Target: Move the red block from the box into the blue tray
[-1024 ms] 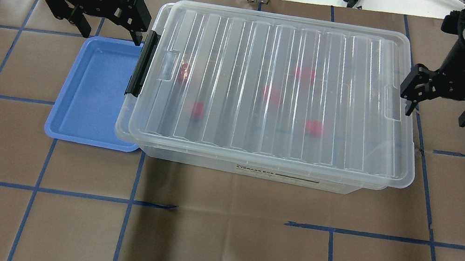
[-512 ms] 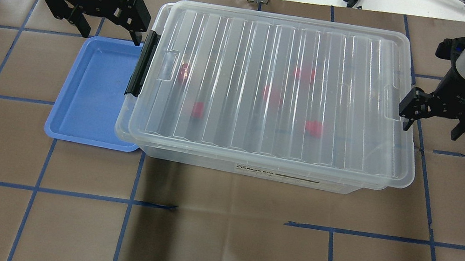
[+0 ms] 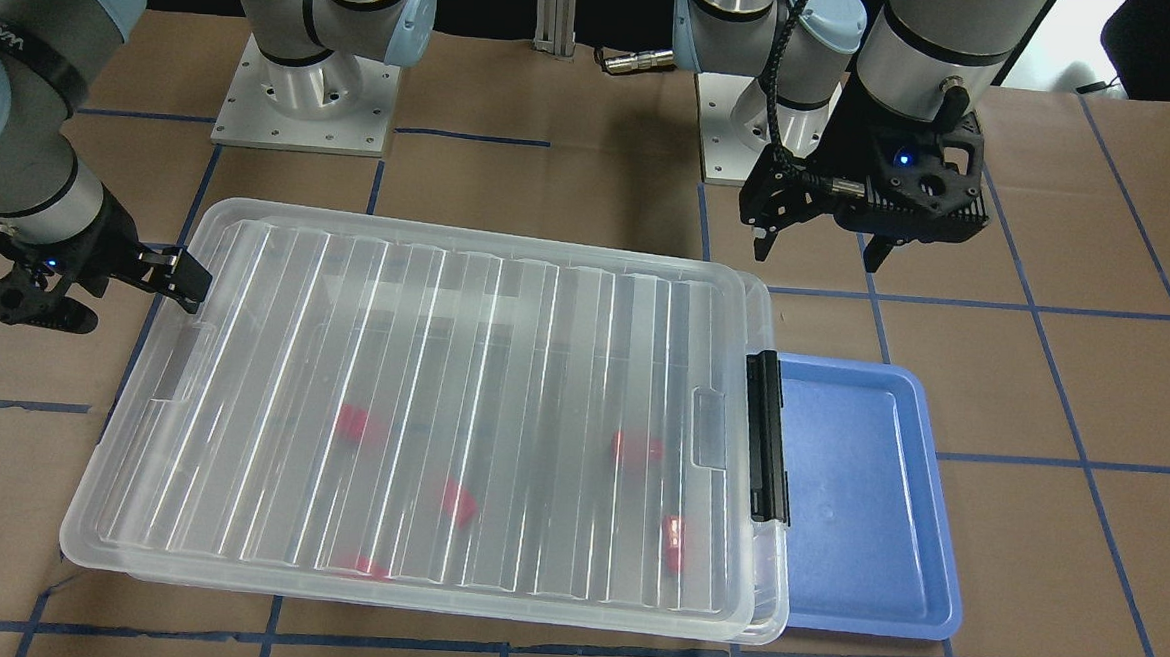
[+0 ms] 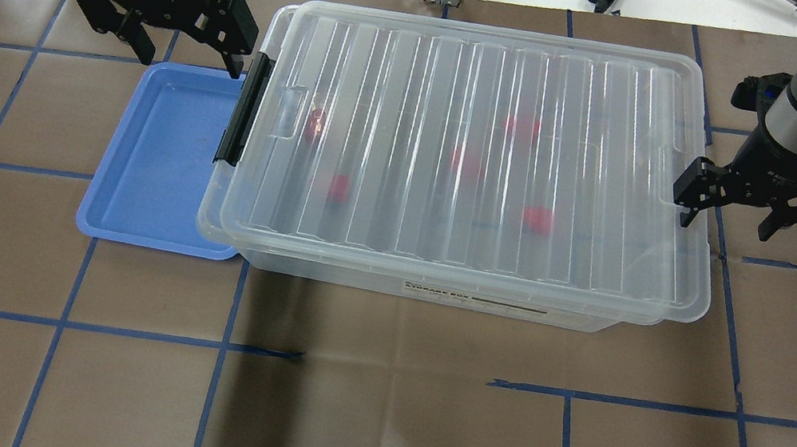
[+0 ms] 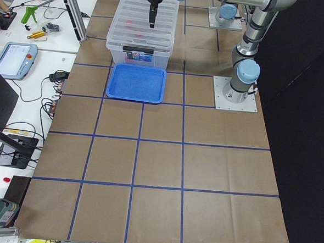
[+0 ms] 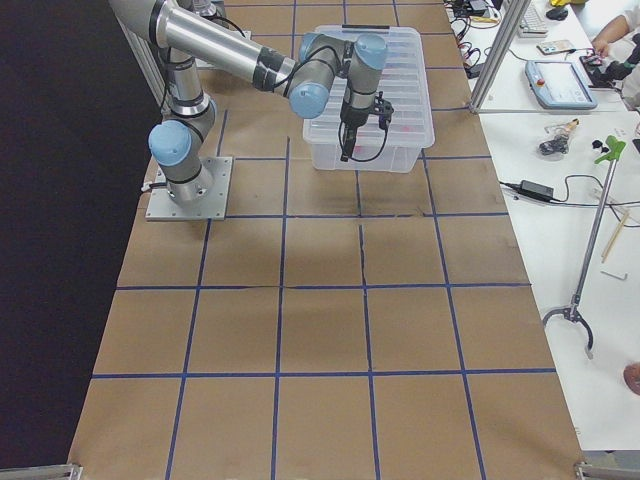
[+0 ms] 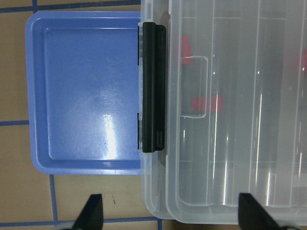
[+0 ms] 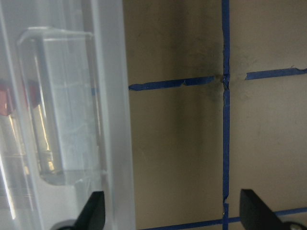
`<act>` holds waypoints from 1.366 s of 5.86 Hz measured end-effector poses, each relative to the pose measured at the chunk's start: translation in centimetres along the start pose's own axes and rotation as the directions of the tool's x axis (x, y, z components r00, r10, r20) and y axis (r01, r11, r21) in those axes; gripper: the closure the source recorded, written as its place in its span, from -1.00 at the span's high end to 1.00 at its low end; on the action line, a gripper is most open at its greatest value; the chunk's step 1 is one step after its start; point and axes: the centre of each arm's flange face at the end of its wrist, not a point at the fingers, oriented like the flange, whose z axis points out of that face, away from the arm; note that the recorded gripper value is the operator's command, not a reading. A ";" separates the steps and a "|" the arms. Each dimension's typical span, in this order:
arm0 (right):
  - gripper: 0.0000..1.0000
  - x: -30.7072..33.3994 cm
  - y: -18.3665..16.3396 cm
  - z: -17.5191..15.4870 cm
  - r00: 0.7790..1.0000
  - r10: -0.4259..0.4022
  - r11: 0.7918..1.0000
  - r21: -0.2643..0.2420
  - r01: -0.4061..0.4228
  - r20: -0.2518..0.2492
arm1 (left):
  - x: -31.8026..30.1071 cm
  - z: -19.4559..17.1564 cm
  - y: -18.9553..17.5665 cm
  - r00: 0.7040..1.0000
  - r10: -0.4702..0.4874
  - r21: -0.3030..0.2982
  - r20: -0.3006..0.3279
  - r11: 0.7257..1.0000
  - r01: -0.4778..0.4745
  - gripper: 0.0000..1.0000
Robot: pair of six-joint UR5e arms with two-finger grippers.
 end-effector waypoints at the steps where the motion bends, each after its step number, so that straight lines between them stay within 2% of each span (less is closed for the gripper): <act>1: 1.00 1.1 -0.2 0.0 0.999 -0.032 0.999 0.005 0.032 -0.001 | 0.0 0.0 0.0 1.000 0.000 0.000 0.000 1.000 0.000 0.97; 4: 1.00 8.6 -0.3 0.1 0.997 -0.081 0.997 0.005 0.081 0.002 | 0.0 0.0 0.0 1.000 0.000 -0.001 0.000 1.000 0.000 0.97; 6: 1.00 14.1 0.3 0.3 0.996 -0.085 0.996 0.003 0.085 0.006 | 0.0 0.1 0.0 1.000 0.000 -0.002 0.000 1.000 0.000 0.97; 7: 1.00 16.3 0.6 0.3 0.997 -0.070 0.997 0.009 0.071 -0.009 | 0.2 0.2 0.0 1.000 0.004 -0.004 -0.003 1.000 -0.004 0.97; 8: 1.00 17.9 0.7 0.2 0.996 -0.075 0.997 0.028 0.076 -0.039 | 0.6 0.8 -0.3 0.999 0.053 -0.015 -0.008 0.998 -0.053 0.97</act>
